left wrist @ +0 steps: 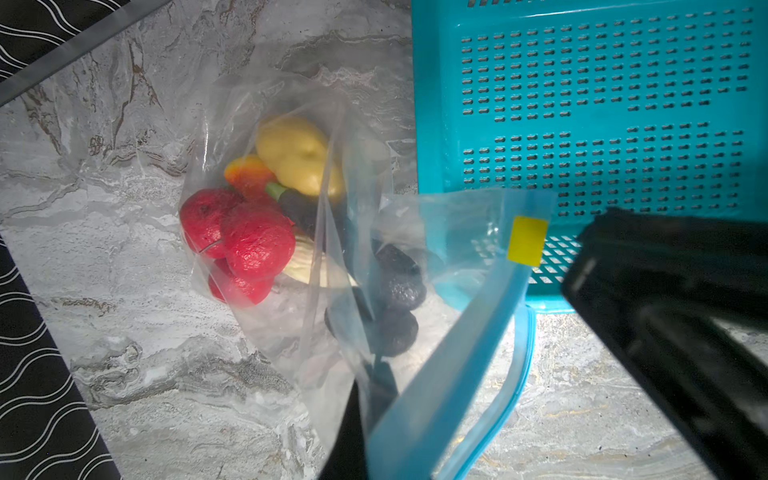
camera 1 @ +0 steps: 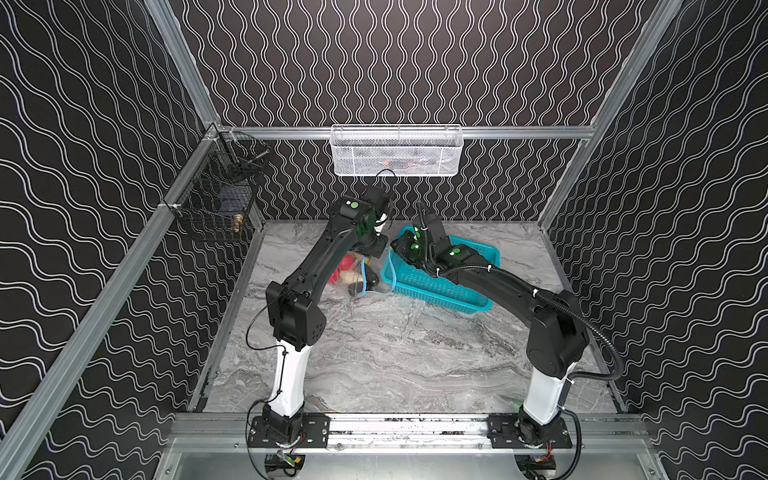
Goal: Place the food in the zip-top bag and seal the zipper
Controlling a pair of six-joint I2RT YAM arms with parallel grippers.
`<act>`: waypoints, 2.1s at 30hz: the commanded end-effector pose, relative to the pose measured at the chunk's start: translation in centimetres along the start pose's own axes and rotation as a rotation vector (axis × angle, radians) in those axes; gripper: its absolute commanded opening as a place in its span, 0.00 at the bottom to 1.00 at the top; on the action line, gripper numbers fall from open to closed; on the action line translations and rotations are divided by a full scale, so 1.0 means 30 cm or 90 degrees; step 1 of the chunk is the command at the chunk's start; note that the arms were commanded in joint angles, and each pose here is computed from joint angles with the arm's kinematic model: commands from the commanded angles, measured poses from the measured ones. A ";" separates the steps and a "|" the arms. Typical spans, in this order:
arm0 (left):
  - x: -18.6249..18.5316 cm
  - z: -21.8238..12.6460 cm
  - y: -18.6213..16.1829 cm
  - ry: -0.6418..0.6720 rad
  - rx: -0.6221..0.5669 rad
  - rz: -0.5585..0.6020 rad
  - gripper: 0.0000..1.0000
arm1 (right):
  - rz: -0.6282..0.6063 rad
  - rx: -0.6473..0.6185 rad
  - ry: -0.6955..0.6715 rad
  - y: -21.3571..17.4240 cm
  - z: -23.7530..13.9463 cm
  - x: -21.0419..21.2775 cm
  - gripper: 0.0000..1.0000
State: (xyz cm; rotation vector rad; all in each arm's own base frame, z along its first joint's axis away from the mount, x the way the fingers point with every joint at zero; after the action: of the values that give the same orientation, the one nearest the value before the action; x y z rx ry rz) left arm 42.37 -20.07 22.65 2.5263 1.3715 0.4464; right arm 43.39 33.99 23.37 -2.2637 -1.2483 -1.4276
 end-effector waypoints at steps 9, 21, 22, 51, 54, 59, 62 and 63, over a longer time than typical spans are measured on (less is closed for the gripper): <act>-0.023 0.007 0.018 0.001 -0.004 0.009 0.00 | 0.035 0.008 0.019 0.009 0.026 0.008 0.26; -0.027 0.012 0.021 0.008 -0.002 0.013 0.00 | 0.057 0.020 0.009 0.005 0.059 -0.041 0.26; -0.030 0.012 0.021 0.007 -0.002 0.013 0.00 | 0.059 0.020 0.010 0.007 0.059 -0.043 0.26; 0.136 -0.140 0.037 0.000 -0.081 -0.045 0.65 | 0.005 0.072 0.097 0.019 0.113 0.138 0.00; 0.225 -0.163 0.013 -0.029 -0.097 -0.092 0.94 | -0.009 0.087 0.105 0.012 0.130 0.156 0.00; 0.300 -0.189 -0.026 -0.068 -0.122 -0.129 0.98 | -0.039 0.107 0.112 0.006 0.144 0.194 0.00; 0.337 -0.221 -0.034 -0.085 -0.147 -0.134 0.98 | -0.058 0.111 0.129 0.005 0.129 0.227 0.00; 0.350 -0.235 -0.030 -0.102 -0.161 -0.136 0.99 | -0.067 0.110 0.130 0.006 0.124 0.234 0.00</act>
State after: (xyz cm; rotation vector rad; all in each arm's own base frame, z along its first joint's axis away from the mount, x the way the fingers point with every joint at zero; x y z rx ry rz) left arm 44.04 -10.05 28.96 2.1909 1.5098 0.3826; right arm 47.54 39.47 26.27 -1.9631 -1.3285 -1.4611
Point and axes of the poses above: each gripper's point midway between its finger pads, its own z axis out along the fingers, its own x axis along the line the jaws close on, y = z × x, the point moved 1 cm from there along -z, back along the fingers, and after that the axes turned 9 degrees about z, right-handed, at the moved point
